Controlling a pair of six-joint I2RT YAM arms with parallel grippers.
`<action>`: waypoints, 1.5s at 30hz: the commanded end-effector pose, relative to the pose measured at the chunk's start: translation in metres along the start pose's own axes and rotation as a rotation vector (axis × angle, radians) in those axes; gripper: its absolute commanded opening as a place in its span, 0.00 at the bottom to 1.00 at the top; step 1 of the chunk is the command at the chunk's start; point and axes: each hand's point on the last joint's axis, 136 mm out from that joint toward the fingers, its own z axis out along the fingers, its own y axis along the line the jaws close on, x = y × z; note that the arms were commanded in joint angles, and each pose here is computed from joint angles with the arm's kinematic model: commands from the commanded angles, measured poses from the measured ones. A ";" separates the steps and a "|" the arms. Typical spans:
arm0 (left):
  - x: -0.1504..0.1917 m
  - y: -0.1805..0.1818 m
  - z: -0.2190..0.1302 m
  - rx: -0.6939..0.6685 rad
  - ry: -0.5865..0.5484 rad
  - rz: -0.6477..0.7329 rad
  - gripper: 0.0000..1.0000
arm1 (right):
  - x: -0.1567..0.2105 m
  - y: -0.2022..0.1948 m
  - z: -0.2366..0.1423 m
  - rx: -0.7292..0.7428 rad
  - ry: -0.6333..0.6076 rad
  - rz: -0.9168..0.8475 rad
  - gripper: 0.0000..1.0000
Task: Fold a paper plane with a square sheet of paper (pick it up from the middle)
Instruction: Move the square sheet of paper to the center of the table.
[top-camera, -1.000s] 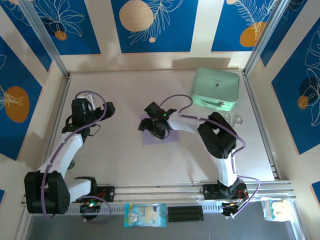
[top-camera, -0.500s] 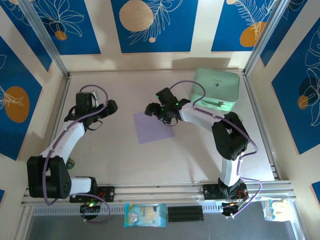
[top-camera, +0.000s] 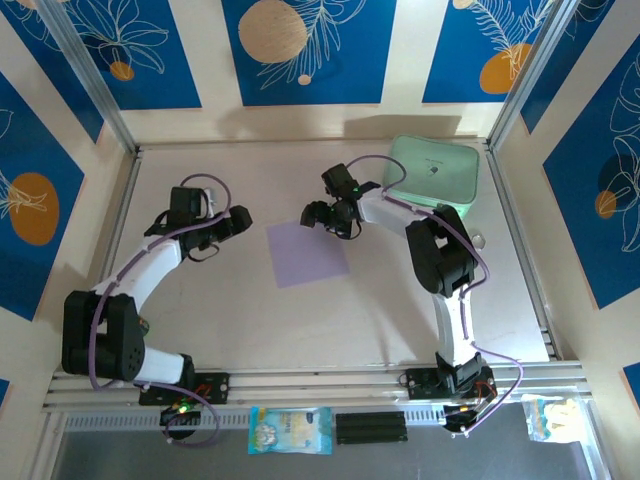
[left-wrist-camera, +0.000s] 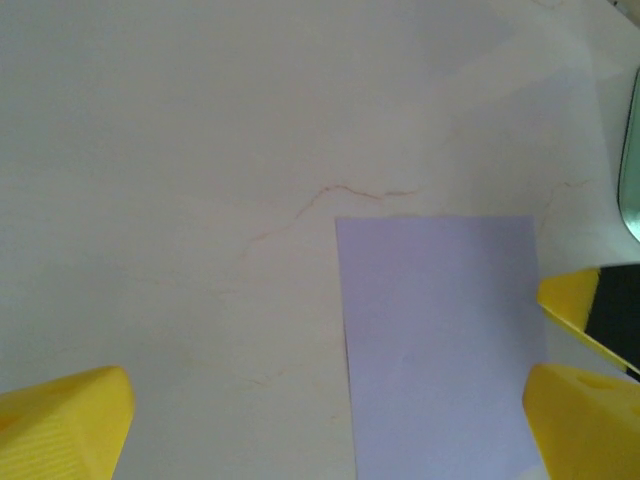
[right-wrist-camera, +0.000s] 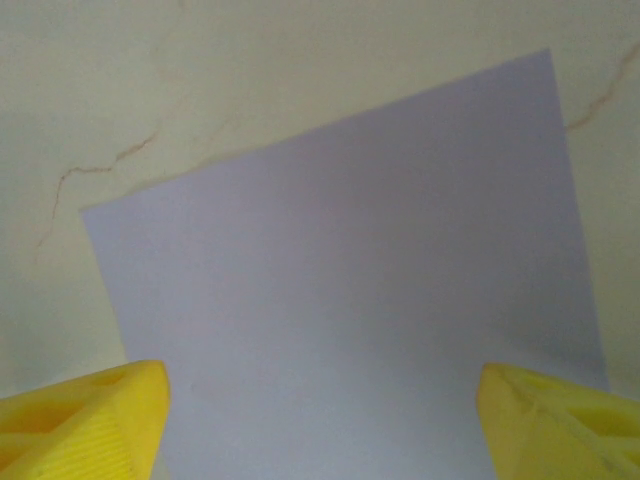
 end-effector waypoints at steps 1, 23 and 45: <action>0.002 -0.018 0.003 0.038 0.022 0.041 0.99 | 0.012 -0.009 0.007 0.042 0.066 0.043 0.80; 0.032 -0.013 0.015 -0.164 0.106 0.144 0.99 | 0.086 0.008 -0.013 0.151 -0.014 0.470 0.81; 0.134 -0.064 0.052 -0.327 0.377 0.392 0.99 | 0.049 -0.100 -0.100 0.096 -0.263 0.300 0.99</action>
